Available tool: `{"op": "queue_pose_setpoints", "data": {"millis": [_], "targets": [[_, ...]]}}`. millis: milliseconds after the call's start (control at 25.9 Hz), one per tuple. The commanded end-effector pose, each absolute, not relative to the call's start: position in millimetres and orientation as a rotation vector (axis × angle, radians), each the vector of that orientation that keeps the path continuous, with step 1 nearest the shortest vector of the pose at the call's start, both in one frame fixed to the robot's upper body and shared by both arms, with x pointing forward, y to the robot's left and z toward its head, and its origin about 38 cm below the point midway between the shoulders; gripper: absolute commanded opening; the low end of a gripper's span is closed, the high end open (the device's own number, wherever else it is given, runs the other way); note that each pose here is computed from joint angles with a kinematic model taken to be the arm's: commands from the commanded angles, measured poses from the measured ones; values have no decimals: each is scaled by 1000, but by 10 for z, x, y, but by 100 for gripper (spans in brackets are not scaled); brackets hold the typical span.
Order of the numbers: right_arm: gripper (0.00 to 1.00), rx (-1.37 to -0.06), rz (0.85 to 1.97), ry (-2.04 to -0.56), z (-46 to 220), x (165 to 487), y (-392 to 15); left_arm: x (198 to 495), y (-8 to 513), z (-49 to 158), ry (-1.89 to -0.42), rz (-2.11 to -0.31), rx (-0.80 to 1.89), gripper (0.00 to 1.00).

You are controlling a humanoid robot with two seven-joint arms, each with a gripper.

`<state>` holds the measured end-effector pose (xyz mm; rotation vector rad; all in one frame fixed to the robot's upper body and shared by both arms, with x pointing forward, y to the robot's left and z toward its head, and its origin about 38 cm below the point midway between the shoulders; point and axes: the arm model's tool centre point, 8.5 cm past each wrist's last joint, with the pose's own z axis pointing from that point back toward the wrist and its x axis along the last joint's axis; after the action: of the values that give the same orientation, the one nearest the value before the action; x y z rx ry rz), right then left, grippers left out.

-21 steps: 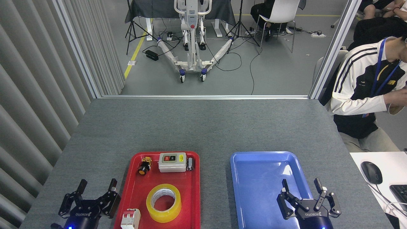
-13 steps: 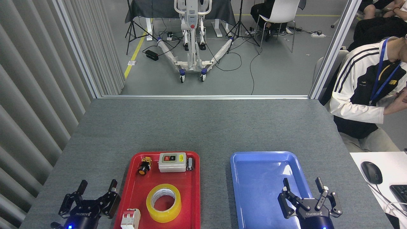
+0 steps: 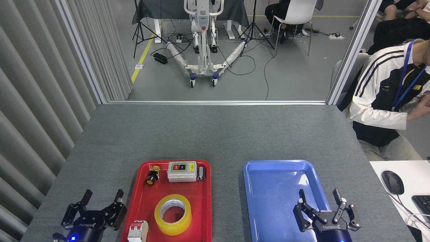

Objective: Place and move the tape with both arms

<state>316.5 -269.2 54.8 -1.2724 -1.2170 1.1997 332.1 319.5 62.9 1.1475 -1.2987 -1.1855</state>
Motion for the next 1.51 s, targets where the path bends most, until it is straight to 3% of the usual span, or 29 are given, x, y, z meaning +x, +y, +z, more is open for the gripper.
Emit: {"op": "queue_pose_setpoints", "data": {"millis": [0, 232, 348, 503, 619, 851, 1083, 1470], "targets": [[100, -1289, 1186, -1236, 567, 3163, -2688, 3325, 3179, 621, -1303, -1169, 1144, 100], [100, -1285, 1176, -1240, 544, 3151, -2658, 3422, 3075, 798, -1398, -1247, 1136, 100], [100, -1278, 1180, -1228, 518, 3144, -2660, 3638, 2957, 942, -1467, -1310, 1107, 100], [100, -1272, 1183, -1222, 504, 3139, -2661, 3806, 2723, 985, -1548, -1330, 963, 100], [100, -1267, 1185, -1218, 494, 3134, -2657, 3915, 2662, 980, -1529, -1381, 899, 100], [100, -1264, 1186, -1212, 475, 3127, -2666, 4069, 2409, 884, -1311, -1645, 703, 100], [100, -1256, 1191, -1214, 452, 3100, -2653, 4018, 2386, 629, -874, -1851, 412, 100], [100, -1248, 1195, -1215, 432, 3079, -2636, 4114, 2236, 424, -739, -1902, 386, 98]]}}
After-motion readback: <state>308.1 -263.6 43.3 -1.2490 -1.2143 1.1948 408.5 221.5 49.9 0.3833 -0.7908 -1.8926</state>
